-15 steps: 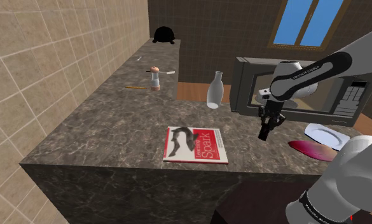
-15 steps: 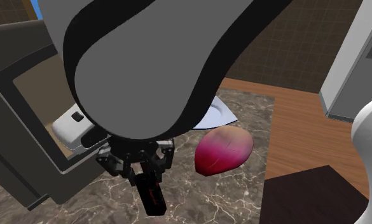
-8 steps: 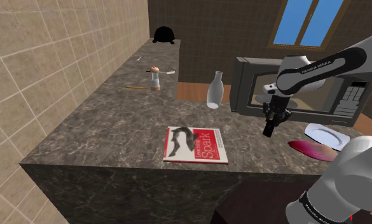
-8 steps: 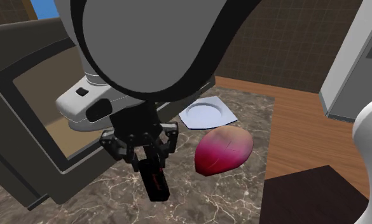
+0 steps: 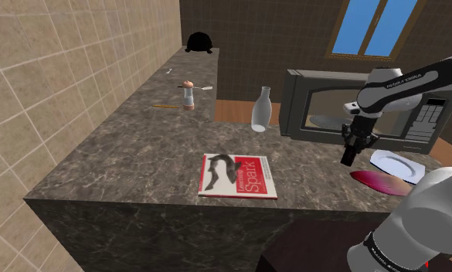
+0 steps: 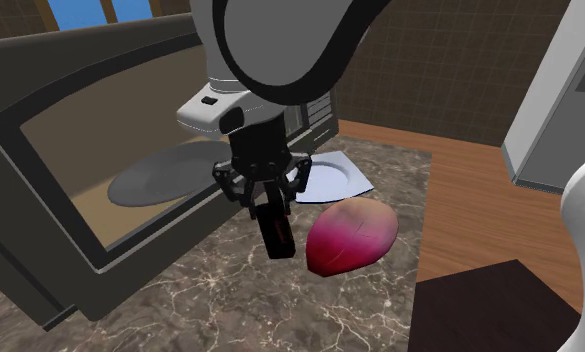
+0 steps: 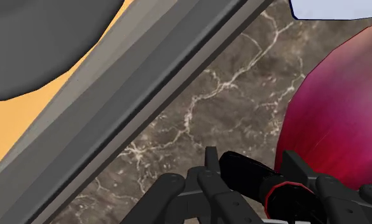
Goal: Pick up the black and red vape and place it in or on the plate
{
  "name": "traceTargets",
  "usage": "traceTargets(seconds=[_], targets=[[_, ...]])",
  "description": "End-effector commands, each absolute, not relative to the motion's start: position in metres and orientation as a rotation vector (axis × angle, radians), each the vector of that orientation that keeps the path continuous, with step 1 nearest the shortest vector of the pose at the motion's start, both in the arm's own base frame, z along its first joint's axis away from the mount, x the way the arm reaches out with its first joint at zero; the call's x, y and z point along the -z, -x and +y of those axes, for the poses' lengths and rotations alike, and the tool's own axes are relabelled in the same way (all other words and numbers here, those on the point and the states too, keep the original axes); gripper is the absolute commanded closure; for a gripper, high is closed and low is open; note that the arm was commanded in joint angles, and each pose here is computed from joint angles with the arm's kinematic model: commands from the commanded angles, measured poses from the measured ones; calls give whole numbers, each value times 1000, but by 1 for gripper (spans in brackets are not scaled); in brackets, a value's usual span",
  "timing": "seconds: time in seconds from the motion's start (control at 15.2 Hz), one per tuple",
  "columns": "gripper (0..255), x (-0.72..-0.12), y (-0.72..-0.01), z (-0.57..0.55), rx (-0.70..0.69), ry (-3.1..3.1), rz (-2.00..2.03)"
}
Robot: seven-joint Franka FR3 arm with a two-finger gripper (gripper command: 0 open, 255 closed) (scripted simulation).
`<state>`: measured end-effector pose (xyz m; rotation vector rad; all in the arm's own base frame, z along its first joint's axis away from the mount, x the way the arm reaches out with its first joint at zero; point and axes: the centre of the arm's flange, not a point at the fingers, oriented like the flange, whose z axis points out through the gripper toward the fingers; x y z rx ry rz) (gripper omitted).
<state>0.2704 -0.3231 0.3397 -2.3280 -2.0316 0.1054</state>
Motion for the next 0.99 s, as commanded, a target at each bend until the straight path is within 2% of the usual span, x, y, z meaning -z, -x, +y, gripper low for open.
traceTargets(seconds=[0.0, 0.92], targets=[[255, -338, -254, -344, -106, 2326, -2034], [255, -339, -140, -490, -106, 2326, -2034]])
